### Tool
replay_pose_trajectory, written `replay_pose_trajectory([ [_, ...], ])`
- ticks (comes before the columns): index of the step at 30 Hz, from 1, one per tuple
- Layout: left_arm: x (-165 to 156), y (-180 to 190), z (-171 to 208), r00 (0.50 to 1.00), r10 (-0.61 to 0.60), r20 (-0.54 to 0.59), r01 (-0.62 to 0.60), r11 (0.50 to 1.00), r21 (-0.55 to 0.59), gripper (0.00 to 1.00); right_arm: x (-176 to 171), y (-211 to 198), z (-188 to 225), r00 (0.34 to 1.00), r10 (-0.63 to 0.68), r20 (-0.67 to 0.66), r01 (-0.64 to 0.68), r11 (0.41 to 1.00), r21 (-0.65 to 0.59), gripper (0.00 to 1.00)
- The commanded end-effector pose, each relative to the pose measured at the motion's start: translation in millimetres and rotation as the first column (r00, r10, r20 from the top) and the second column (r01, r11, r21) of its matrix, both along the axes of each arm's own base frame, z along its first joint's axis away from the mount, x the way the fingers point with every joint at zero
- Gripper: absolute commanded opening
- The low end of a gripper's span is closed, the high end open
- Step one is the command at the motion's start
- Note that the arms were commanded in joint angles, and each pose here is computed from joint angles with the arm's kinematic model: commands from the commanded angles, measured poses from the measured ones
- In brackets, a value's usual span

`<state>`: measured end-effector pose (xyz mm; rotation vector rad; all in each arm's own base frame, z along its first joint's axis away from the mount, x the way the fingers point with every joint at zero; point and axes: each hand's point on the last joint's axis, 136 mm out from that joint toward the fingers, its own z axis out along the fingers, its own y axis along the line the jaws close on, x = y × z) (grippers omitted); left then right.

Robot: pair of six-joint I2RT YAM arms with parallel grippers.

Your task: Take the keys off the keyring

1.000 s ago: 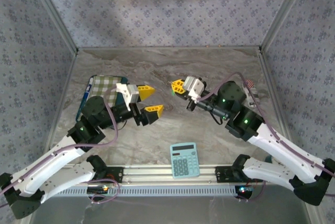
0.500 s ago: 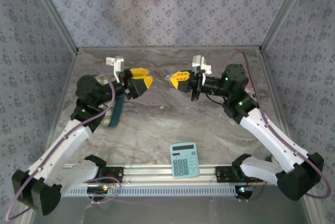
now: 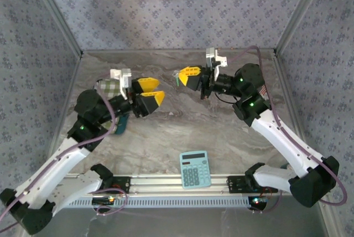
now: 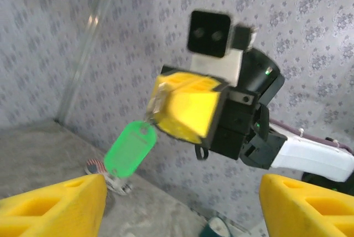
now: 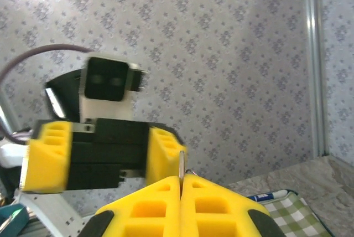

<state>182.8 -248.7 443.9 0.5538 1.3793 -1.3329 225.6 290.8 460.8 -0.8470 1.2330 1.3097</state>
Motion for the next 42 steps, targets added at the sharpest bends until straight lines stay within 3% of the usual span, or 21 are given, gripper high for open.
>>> replay_pose_trajectory([
  [1,24.7,10.7,-11.2,0.978,0.198,0.063,-0.202,0.977,0.069,0.73,2.9,-3.8,22.5,0.997,-0.068,-0.022,0.069,0.996,0.054,0.0],
  [10,31.7,-4.4,-14.0,0.948,0.287,0.14,-0.301,0.949,0.092,0.71,-0.9,3.3,21.2,0.993,-0.087,-0.082,0.093,0.993,0.069,0.0],
  [18,21.6,-11.5,-3.3,0.954,0.232,0.192,-0.247,0.967,0.06,0.52,-6.8,6.3,22.7,0.993,-0.053,-0.103,0.062,0.994,0.089,0.0],
  [25,7.5,-9.9,9.2,0.938,0.2,0.284,-0.207,0.978,-0.005,0.56,-9.6,8.6,23.7,0.99,-0.002,-0.144,0.018,0.993,0.115,0.0],
  [29,-7.2,-16.2,5.2,0.904,0.139,0.404,-0.146,0.989,-0.013,0.66,-13.4,8.8,26.1,0.989,0.023,-0.149,-0.005,0.993,0.122,0.0],
  [32,-3.0,-15.5,0.8,0.89,0.155,0.429,-0.171,0.985,-0.002,0.66,-15.9,9.4,28.1,0.988,0.042,-0.147,-0.024,0.992,0.126,0.0],
  [36,0.0,-6.3,7.8,0.857,0.216,0.467,-0.204,0.976,-0.077,0.58,-18.1,11.5,26.9,0.983,0.07,-0.168,-0.049,0.991,0.127,0.0],
  [42,12.3,11.4,21.3,0.867,0.275,0.416,-0.221,0.96,-0.174,0.47,-19.9,13.3,24.1,0.981,0.085,-0.177,-0.062,0.99,0.128,0.0],
])
